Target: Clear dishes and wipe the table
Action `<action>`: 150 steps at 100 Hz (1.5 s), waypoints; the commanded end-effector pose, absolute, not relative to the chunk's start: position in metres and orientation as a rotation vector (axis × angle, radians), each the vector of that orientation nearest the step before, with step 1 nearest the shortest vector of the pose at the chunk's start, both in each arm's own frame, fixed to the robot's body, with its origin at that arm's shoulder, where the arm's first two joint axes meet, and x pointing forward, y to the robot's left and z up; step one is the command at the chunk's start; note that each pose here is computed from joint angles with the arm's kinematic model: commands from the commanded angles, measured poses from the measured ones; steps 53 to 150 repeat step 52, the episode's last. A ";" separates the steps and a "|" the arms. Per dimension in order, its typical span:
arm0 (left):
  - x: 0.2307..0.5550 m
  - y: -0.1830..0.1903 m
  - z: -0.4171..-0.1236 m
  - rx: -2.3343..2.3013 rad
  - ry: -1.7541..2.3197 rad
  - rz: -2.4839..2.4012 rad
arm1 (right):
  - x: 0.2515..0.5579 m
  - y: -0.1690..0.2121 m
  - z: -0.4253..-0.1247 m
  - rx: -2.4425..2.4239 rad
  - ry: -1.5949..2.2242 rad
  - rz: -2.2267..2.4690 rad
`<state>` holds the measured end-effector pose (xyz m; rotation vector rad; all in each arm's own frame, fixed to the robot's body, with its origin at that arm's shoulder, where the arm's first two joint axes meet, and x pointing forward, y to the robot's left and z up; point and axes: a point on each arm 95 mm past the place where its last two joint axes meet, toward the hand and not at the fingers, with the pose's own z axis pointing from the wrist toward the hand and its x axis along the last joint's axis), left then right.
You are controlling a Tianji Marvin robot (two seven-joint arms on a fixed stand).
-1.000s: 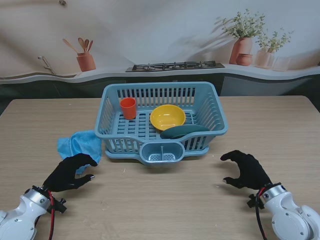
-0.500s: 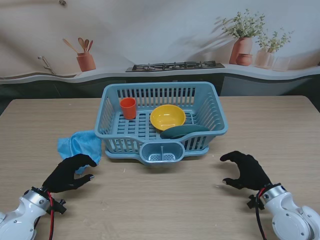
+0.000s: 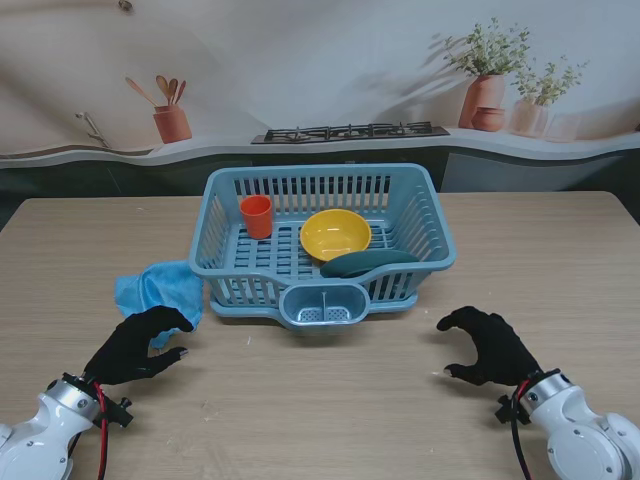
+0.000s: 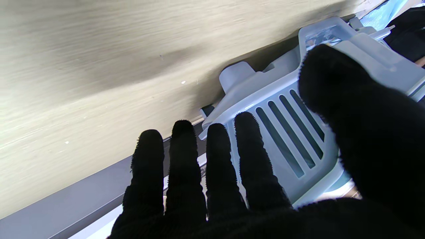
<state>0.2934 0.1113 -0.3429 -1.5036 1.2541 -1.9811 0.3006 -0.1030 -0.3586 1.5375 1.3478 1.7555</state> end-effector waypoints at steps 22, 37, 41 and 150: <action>0.293 0.109 -0.343 -1.509 1.261 -1.989 | 0.296 -0.100 -0.360 1.567 1.393 1.745; 0.293 0.109 -0.344 -1.509 1.260 -1.986 | 0.296 -0.100 -0.361 1.570 1.406 1.740; 0.293 0.109 -0.344 -1.510 1.259 -1.986 | 0.296 -0.100 -0.361 1.570 1.410 1.739; 0.292 0.109 -0.344 -1.512 1.259 -1.985 | 0.296 -0.100 -0.361 1.572 1.412 1.736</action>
